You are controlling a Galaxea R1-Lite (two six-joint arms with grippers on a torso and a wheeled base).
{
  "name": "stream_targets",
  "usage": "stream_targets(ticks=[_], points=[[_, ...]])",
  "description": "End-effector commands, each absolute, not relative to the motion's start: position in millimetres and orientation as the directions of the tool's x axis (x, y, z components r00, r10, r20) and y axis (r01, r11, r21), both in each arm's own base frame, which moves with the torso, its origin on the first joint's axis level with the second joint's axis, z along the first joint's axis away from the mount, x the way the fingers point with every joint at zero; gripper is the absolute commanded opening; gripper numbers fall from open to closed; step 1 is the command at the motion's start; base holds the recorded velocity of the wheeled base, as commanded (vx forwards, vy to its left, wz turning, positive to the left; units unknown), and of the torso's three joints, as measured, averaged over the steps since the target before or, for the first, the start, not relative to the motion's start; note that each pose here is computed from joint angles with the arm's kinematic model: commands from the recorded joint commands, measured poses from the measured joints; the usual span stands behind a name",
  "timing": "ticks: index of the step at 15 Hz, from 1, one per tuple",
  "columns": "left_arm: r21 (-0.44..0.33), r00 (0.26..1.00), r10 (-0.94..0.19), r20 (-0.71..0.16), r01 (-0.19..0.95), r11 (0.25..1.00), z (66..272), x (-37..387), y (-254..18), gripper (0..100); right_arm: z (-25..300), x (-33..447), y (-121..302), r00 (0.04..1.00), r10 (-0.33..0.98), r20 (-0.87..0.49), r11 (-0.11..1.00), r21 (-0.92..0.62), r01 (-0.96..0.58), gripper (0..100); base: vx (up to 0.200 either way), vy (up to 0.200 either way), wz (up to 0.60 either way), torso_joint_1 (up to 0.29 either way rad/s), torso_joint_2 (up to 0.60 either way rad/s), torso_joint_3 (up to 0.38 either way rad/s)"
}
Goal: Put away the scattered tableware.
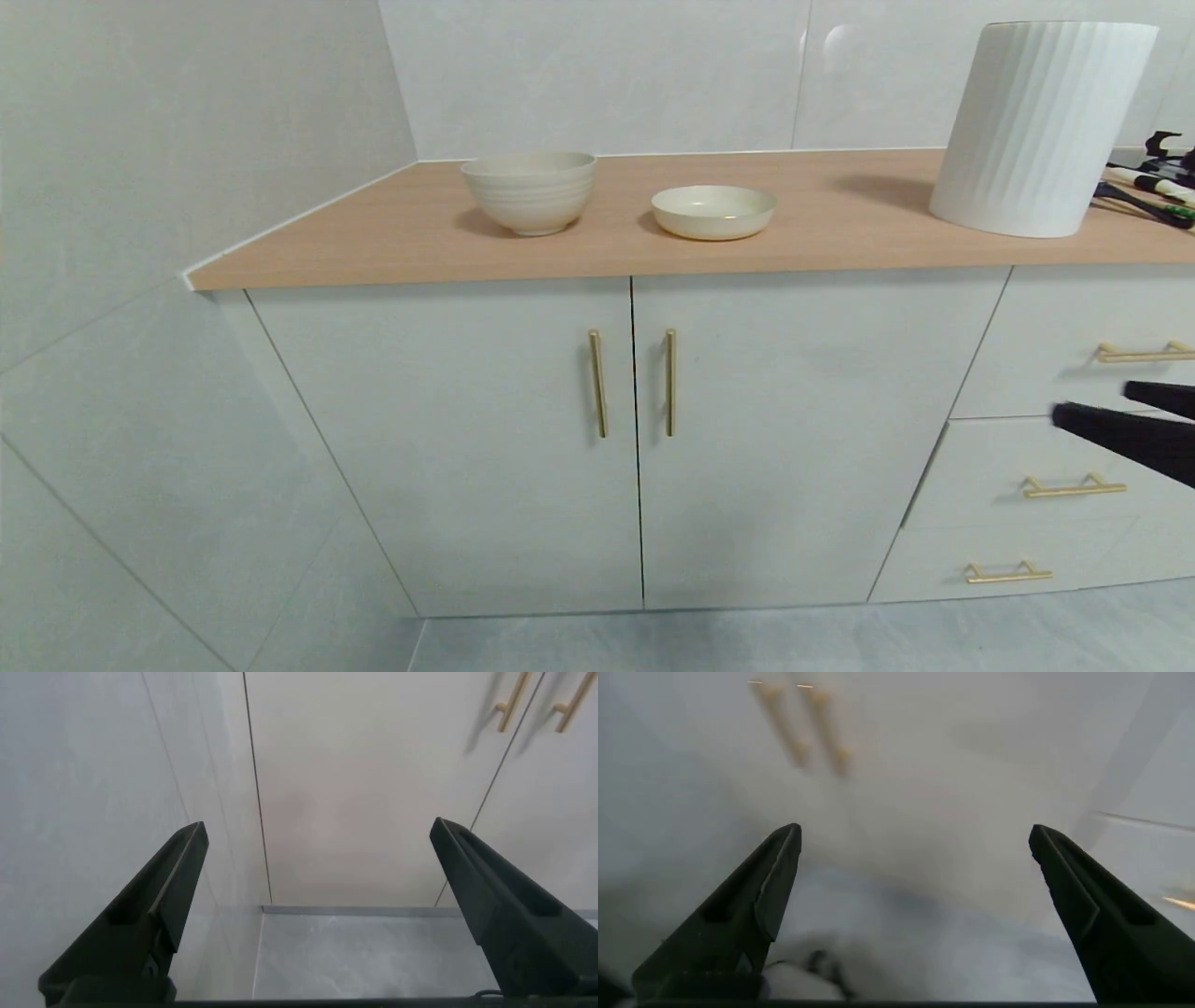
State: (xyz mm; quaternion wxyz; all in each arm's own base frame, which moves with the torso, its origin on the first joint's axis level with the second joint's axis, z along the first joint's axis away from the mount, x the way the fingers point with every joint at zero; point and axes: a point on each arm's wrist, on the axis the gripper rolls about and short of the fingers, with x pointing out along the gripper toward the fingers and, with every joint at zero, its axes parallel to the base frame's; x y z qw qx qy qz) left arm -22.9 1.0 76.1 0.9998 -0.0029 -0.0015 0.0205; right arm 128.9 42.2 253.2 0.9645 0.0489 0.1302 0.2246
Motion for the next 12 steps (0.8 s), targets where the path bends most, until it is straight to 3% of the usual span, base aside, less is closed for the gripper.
stream_targets(ticks=[1,5,12], points=[[-0.006,0.999,0.041,0.003,-0.041,0.999,76.1,-22.9,1.0,100,249.3,209.5,115.5,0.694,0.629,-0.350,0.777,0.298,-0.554,100,0.000,0.000,0.00,0.000,0.00,0.000],[-0.006,0.999,0.041,0.003,-0.041,0.999,76.1,-22.9,1.0,100,220.6,245.8,177.7,0.542,0.725,-0.424,0.682,0.338,-0.648,100,0.000,0.000,0.00,0.000,0.00,0.000],[-0.008,0.999,0.041,0.003,-0.041,0.999,76.1,-22.9,1.0,100,168.2,307.0,222.2,0.590,0.742,-0.317,0.670,0.317,-0.672,100,0.000,0.000,0.00,0.000,0.00,0.000]])
